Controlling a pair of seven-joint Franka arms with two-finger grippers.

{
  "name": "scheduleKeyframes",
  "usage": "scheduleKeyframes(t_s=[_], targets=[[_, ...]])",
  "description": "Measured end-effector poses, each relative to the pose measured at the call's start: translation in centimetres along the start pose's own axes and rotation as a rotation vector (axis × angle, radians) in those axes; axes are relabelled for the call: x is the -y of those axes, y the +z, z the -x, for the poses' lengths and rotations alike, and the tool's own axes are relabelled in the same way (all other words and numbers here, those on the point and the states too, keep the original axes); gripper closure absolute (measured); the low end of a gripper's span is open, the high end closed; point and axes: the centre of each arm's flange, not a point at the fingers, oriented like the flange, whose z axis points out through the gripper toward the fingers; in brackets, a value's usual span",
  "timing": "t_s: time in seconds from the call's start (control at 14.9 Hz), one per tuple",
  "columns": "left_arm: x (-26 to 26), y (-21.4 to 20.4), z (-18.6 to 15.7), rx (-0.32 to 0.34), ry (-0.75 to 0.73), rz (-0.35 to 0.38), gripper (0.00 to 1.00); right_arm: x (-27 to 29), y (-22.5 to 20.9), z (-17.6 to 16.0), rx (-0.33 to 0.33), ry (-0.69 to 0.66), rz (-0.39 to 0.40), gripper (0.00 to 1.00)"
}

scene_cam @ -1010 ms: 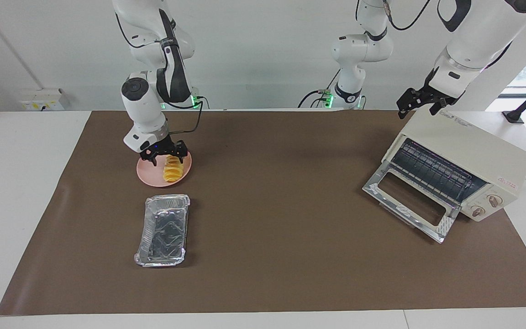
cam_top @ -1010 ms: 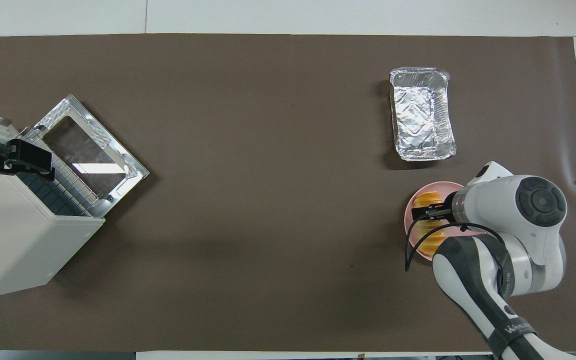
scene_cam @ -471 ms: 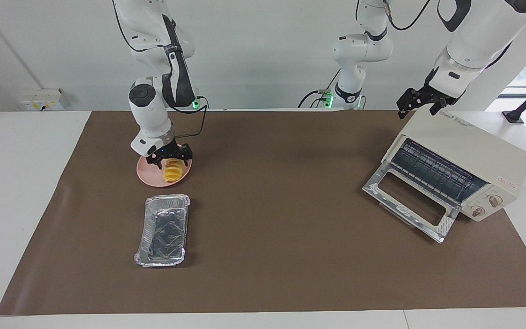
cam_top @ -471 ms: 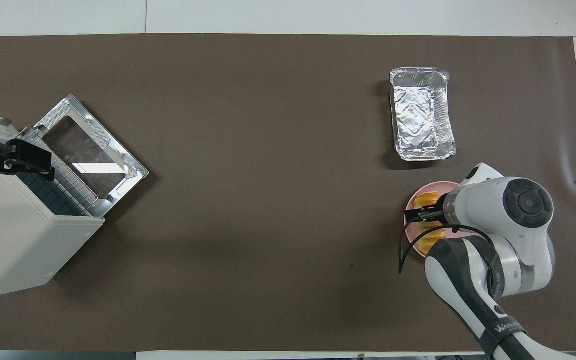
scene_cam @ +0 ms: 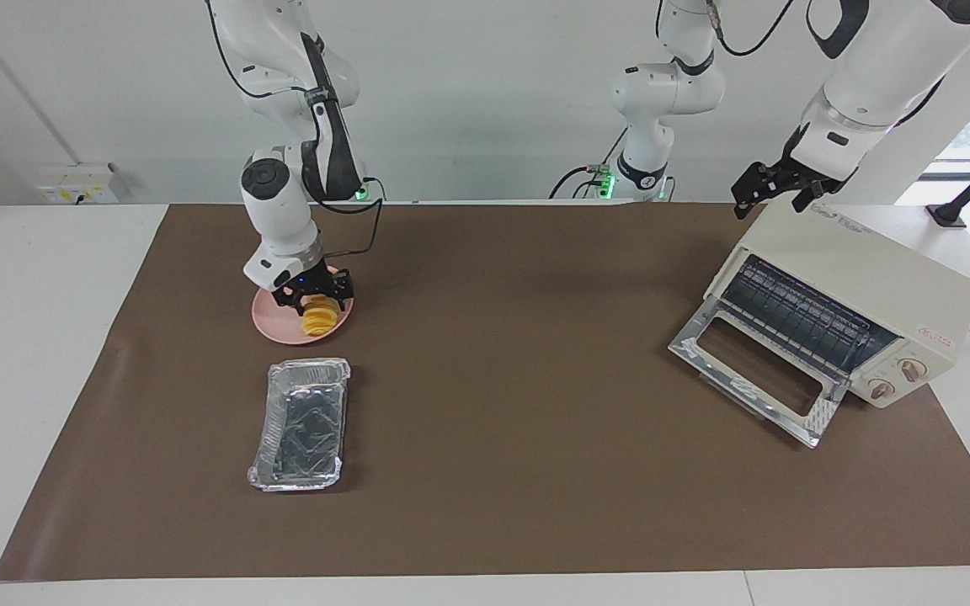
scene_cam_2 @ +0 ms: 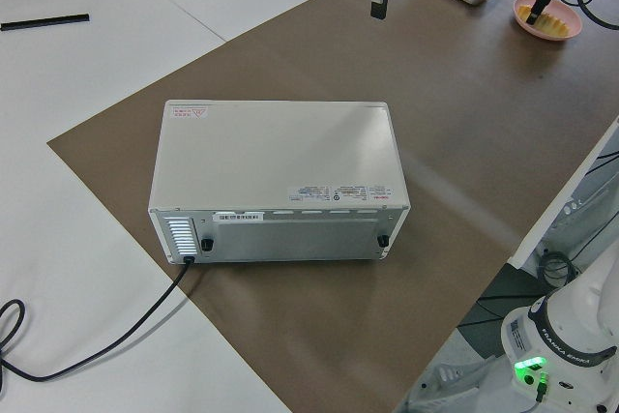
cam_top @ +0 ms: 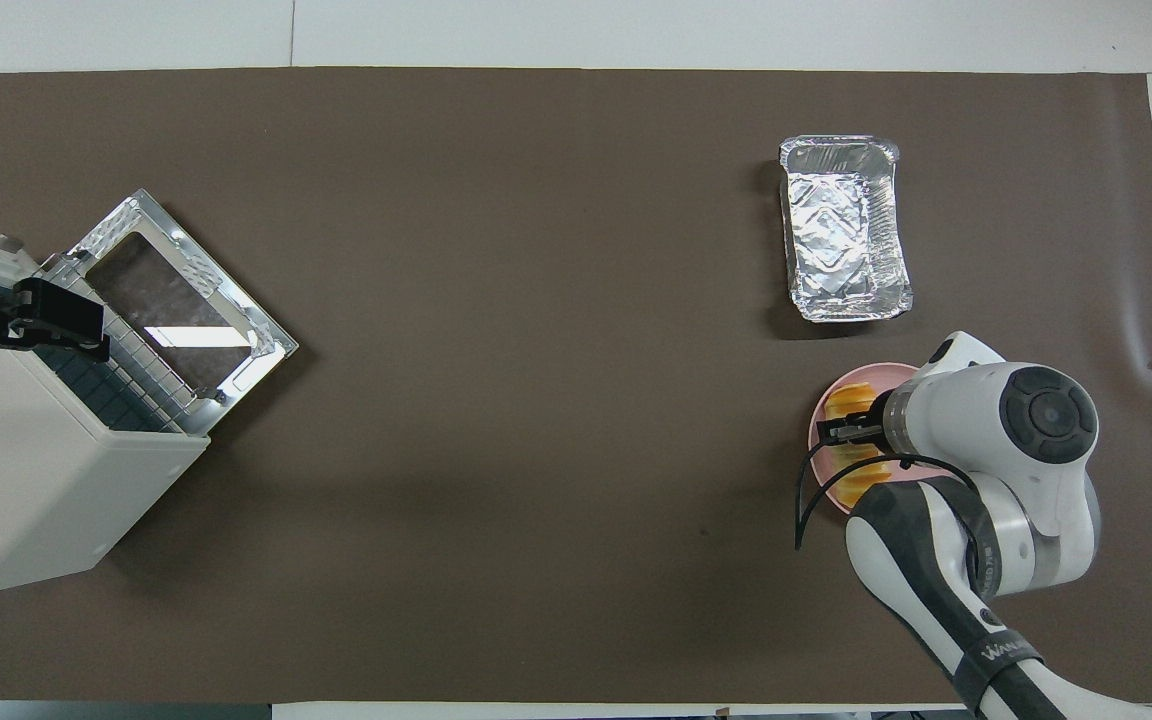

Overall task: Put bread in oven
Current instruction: 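Grasp the bread slices with the right gripper and lift them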

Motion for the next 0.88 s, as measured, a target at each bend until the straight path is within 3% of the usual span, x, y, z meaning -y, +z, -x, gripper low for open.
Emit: scheduleKeyframes(t_s=[0.13,0.27,0.54,0.88], targets=[[0.0,0.0,0.0,0.000,0.000,0.000,0.00,0.0,-0.1,0.0,-0.002,0.000,0.000,0.61],[0.0,0.0,0.0,0.000,0.000,0.000,0.00,0.0,-0.1,-0.1,-0.003,0.001,0.000,0.74],[0.0,0.0,0.0,0.000,0.000,0.000,0.00,0.0,-0.2,-0.1,-0.003,0.001,0.000,0.89],[0.0,0.0,0.0,0.000,0.000,0.000,0.00,0.0,-3.3,-2.1,0.052,0.000,0.000,0.89]])
